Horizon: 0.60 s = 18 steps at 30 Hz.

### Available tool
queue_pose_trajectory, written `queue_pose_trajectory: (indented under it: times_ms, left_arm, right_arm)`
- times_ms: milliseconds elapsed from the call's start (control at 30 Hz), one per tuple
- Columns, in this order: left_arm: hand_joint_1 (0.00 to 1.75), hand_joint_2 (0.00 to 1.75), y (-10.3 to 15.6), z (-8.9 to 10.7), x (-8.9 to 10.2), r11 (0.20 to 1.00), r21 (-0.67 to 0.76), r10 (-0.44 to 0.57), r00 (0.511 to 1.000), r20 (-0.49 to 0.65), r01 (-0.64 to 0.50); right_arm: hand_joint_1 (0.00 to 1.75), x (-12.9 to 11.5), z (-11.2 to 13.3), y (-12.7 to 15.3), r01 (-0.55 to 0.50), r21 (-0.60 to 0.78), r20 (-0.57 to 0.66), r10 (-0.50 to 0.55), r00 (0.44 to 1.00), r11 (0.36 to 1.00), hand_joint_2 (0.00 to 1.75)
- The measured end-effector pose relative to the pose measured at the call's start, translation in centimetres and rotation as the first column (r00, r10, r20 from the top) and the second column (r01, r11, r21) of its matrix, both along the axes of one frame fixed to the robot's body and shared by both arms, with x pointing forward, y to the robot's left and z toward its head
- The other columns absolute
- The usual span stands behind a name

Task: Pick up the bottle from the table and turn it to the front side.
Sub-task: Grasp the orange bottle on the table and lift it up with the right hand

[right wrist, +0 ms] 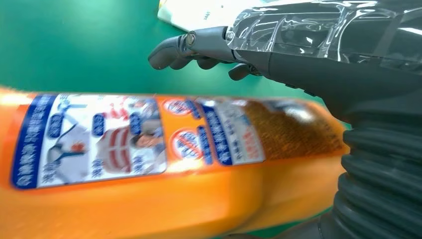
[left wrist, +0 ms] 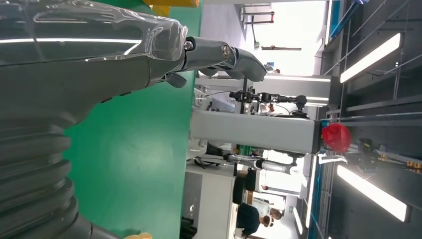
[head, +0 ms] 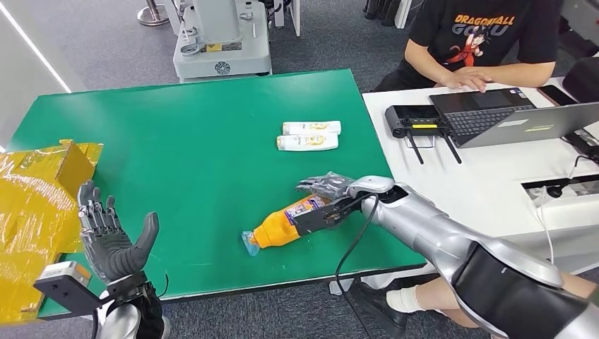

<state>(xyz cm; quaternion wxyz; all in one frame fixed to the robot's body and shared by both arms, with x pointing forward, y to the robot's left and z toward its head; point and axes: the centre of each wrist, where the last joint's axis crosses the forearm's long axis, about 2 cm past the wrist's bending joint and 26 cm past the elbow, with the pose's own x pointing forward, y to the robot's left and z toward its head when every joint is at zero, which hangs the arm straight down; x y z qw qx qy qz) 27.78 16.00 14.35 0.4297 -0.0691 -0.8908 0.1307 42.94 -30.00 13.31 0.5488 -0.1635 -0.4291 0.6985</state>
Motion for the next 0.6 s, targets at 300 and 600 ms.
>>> queue_pose_trajectory:
  times_ms: [300, 600]
  left_arm:
    - [0.00, 1.75, 0.0, 0.0, 0.0, 1.000, 0.003, 0.001, 1.000, 0.001, -0.001]
    - [0.00, 1.75, 0.0, 0.0, 0.0, 1.000, 0.003, 0.016, 1.000, -0.004, -0.016]
  right_arm:
    - [0.00, -1.5, -2.3, 1.2, -0.001, 0.044, 0.005, 0.001, 1.000, 0.999, 1.75]
    - [1.30, -1.8, -2.6, 1.4, 0.005, 0.043, 0.015, -0.005, 1.000, 0.999, 1.75]
